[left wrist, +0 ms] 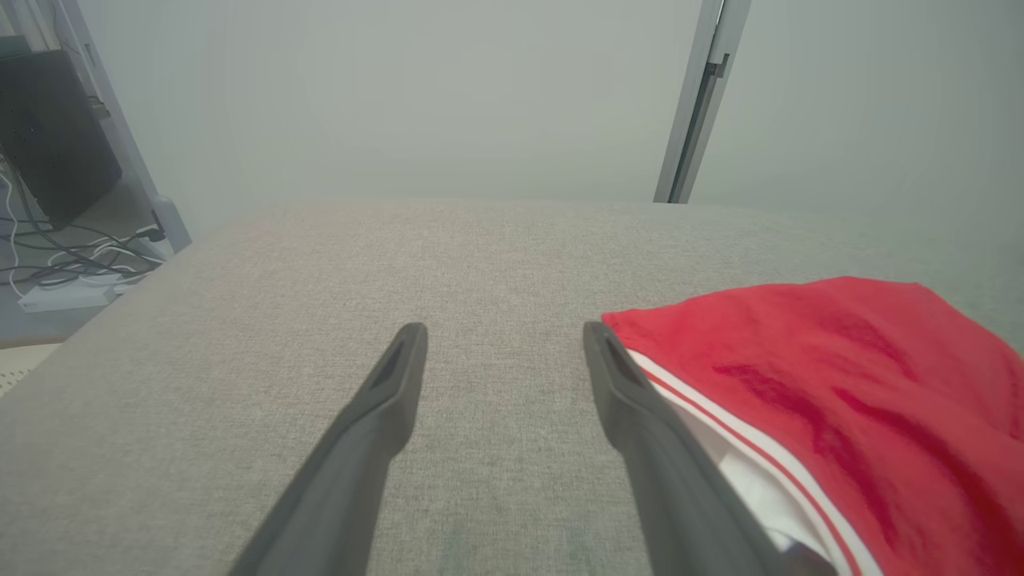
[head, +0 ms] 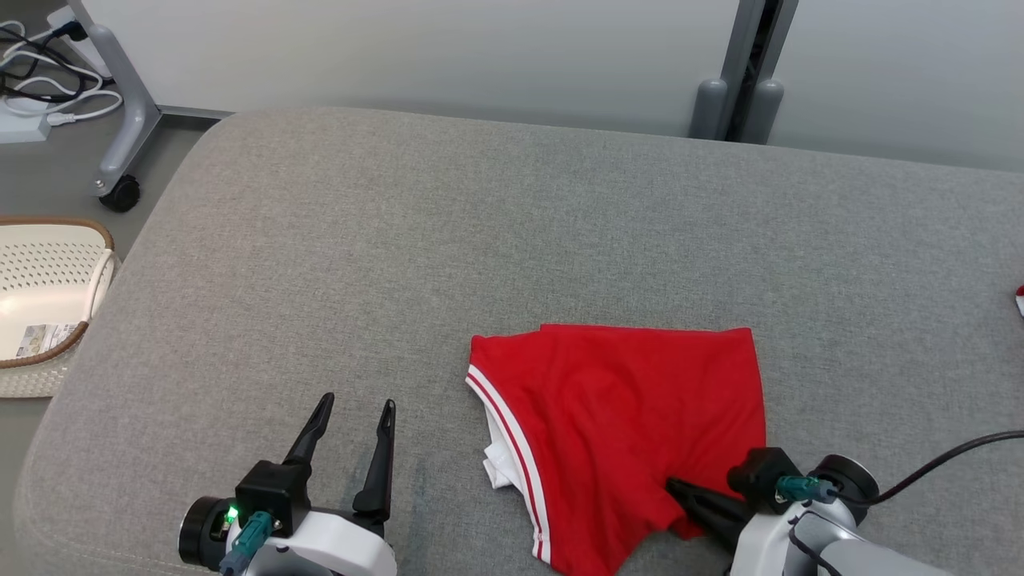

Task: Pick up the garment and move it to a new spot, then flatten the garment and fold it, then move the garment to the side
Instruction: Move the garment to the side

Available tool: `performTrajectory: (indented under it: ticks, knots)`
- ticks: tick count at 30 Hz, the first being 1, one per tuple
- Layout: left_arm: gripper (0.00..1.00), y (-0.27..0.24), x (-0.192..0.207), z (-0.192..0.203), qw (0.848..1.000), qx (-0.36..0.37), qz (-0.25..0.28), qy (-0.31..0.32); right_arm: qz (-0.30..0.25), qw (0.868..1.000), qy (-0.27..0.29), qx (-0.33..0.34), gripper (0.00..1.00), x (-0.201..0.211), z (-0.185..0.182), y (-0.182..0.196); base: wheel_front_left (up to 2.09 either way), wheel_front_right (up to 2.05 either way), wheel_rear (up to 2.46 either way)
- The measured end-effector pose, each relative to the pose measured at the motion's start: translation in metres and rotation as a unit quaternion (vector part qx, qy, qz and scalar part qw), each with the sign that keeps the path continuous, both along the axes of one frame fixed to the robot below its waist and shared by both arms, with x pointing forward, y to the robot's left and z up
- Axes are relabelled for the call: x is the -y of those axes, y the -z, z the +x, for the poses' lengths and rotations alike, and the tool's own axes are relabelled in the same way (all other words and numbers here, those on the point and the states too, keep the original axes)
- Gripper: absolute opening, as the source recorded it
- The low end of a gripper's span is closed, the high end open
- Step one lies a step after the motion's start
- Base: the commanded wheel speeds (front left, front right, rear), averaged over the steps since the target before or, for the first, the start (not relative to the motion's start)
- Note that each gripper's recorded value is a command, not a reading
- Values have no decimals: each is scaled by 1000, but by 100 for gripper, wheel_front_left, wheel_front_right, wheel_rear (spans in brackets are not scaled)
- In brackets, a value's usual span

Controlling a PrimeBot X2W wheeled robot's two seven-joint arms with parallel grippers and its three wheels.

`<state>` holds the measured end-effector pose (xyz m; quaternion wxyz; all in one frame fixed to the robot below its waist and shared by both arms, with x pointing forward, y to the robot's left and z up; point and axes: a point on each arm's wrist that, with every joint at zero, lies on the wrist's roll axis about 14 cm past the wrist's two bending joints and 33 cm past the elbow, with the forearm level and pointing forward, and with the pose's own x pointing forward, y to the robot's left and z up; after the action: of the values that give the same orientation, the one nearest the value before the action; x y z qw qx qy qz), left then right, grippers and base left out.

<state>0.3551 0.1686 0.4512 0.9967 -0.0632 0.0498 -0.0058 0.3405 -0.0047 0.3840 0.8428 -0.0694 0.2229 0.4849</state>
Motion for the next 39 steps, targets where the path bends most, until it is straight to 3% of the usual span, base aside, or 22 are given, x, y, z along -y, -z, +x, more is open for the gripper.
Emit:
performTrajectory:
  ticks: [12, 25, 39]
  knots:
    - [100, -4, -3, -2, 1000, 5, -1, -7, 53, 998, -7, 31, 0, -26, 14, -35, 0, 0, 0]
    - [100, -1, -16, -6, 1000, 0, 0, -27, 8, 998, -62, -12, 0, -54, -12, -8, 0, 0, 0]
    - [100, -3, -24, -11, 999, 2, -1, -42, -3, 998, -59, -23, 0, -61, -11, 0, 0, 0, 0]
